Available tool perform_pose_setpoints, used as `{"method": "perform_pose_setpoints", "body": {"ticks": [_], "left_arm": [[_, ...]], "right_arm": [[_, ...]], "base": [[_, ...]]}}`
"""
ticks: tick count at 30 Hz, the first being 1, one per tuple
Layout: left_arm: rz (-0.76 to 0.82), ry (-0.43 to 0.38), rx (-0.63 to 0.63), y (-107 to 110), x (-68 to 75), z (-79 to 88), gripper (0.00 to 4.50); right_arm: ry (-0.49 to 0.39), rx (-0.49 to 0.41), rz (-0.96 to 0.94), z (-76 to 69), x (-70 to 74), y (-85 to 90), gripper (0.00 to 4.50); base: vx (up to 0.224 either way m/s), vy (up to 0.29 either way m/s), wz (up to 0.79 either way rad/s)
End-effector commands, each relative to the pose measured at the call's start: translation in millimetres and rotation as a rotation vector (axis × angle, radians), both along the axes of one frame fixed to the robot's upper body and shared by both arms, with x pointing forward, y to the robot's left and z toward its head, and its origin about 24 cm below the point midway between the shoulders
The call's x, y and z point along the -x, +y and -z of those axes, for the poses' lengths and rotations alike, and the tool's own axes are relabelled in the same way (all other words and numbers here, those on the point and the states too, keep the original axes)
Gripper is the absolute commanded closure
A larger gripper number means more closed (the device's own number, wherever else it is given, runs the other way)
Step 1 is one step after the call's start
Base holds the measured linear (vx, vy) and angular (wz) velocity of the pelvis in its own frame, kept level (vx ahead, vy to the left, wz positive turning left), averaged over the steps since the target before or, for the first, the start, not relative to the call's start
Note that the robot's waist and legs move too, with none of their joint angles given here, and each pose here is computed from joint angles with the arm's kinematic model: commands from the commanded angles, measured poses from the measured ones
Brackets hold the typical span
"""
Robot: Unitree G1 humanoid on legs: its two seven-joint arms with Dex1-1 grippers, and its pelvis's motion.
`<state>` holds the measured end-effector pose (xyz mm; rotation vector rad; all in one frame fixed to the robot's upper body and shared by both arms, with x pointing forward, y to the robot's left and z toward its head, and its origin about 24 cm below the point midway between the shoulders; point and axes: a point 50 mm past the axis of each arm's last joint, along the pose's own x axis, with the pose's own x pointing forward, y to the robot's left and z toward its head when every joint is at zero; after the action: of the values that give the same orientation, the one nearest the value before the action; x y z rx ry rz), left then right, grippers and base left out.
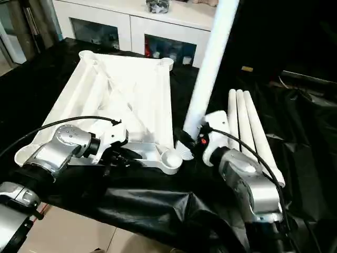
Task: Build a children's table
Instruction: Insert table leg to table base
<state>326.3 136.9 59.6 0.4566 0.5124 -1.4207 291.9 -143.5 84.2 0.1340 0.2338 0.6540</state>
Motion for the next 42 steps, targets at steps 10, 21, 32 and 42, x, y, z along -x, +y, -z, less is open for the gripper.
{"method": "perform_pose_setpoints", "body": {"ticks": [10,21,32,42], "left_arm": [[-0.002,0.038,-0.069,2,8.0,8.7,4.5],[-0.017,0.018,-0.061,-8,8.4,6.2,4.5],[-0.013,0.002,-0.03,-12,8.3,0.5,4.5],[-0.049,-0.005,0.011,-17,5.4,-4.2,4.5]], "right_arm": [[0.08,-0.02,-0.139,5.5,-4.1,3.7,2.62],[0.101,-0.005,-0.203,5.7,-5.3,8.3,2.62],[0.116,0.014,-0.199,14.5,-9.4,8.6,2.62],[0.154,-0.065,-0.146,29.0,-7.2,-0.8,2.62]], "base": [[0.0,0.0,0.0],[0.0,0.0,0.0],[0.0,0.0,0.0],[0.0,0.0,0.0]]}}
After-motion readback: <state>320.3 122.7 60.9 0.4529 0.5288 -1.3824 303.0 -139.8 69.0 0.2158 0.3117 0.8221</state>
